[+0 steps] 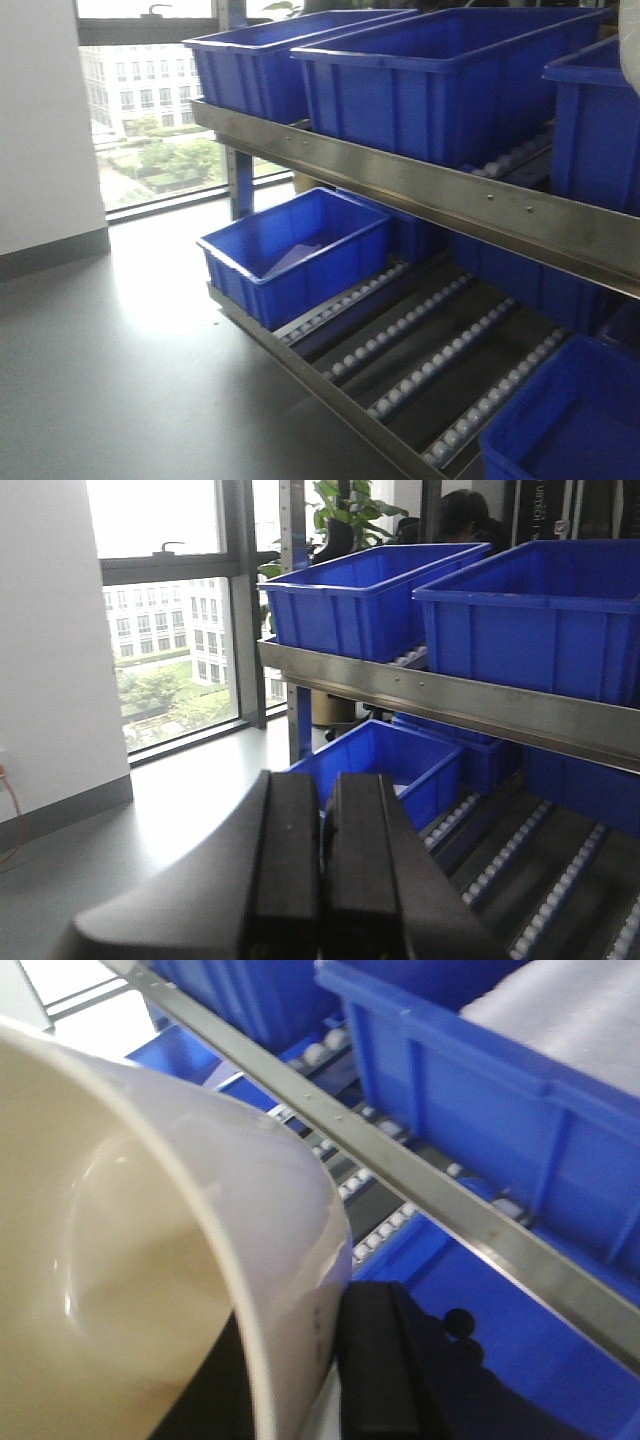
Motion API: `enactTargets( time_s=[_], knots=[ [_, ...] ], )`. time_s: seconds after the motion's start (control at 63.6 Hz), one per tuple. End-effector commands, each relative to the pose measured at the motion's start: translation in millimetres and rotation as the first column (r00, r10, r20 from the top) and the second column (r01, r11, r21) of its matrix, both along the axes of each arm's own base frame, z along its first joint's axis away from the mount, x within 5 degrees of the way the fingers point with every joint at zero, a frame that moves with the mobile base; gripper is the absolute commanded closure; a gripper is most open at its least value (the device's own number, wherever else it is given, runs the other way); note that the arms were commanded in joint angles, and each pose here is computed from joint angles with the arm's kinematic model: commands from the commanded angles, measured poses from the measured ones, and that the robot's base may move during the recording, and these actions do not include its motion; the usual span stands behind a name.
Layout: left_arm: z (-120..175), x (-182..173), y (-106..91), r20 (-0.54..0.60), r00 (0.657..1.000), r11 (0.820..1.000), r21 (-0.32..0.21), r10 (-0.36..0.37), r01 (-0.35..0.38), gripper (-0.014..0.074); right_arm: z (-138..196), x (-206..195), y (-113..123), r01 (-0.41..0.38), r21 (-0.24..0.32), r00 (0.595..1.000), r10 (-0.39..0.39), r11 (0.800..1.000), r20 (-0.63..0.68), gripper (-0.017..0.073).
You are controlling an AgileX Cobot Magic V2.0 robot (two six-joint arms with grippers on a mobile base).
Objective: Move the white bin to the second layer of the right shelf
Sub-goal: 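Drive the base up to the roller shelf, bin raised in right gripper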
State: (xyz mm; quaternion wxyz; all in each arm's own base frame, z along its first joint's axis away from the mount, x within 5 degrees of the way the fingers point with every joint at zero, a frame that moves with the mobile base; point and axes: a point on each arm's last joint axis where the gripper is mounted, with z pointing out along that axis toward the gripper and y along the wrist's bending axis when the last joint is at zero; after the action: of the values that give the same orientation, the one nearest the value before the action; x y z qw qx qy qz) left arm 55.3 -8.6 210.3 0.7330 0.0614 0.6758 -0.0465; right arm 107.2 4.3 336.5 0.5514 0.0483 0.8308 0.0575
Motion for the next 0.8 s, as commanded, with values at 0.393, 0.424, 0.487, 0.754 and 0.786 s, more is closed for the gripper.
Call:
enactTargets(
  time_s=[0.393, 0.424, 0.487, 0.754, 0.786],
  knots=[
    [-2.5, -0.3, 0.5, 0.065, 0.998, 1.0, -0.023, 0.003, -0.001, 0.0509, 19.1, 1.9, -1.1, 0.011, 0.005, 0.991, -0.012, 1.0, 0.131, 0.0503],
    [-2.5, -0.3, 0.5, 0.065, 0.998, 1.0, -0.023, 0.003, -0.001, 0.0509, 19.1, 1.9, -1.1, 0.011, 0.005, 0.991, -0.012, 1.0, 0.131, 0.0503],
    [-2.5, -0.3, 0.5, 0.065, 0.998, 1.0, -0.023, 0.003, -0.001, 0.0509, 19.1, 1.9, -1.1, 0.011, 0.005, 0.991, -0.012, 1.0, 0.131, 0.0503],
    [-2.5, -0.3, 0.5, 0.065, 0.998, 1.0, -0.023, 0.003, -0.001, 0.0509, 19.1, 1.9, -1.1, 0.011, 0.005, 0.991, -0.012, 1.0, 0.131, 0.0503],
    [-2.5, -0.3, 0.5, 0.065, 0.998, 1.0, -0.023, 0.003, -0.001, 0.0509, 19.1, 1.9, -1.1, 0.011, 0.005, 0.991, -0.012, 1.0, 0.131, 0.0503]
  ],
)
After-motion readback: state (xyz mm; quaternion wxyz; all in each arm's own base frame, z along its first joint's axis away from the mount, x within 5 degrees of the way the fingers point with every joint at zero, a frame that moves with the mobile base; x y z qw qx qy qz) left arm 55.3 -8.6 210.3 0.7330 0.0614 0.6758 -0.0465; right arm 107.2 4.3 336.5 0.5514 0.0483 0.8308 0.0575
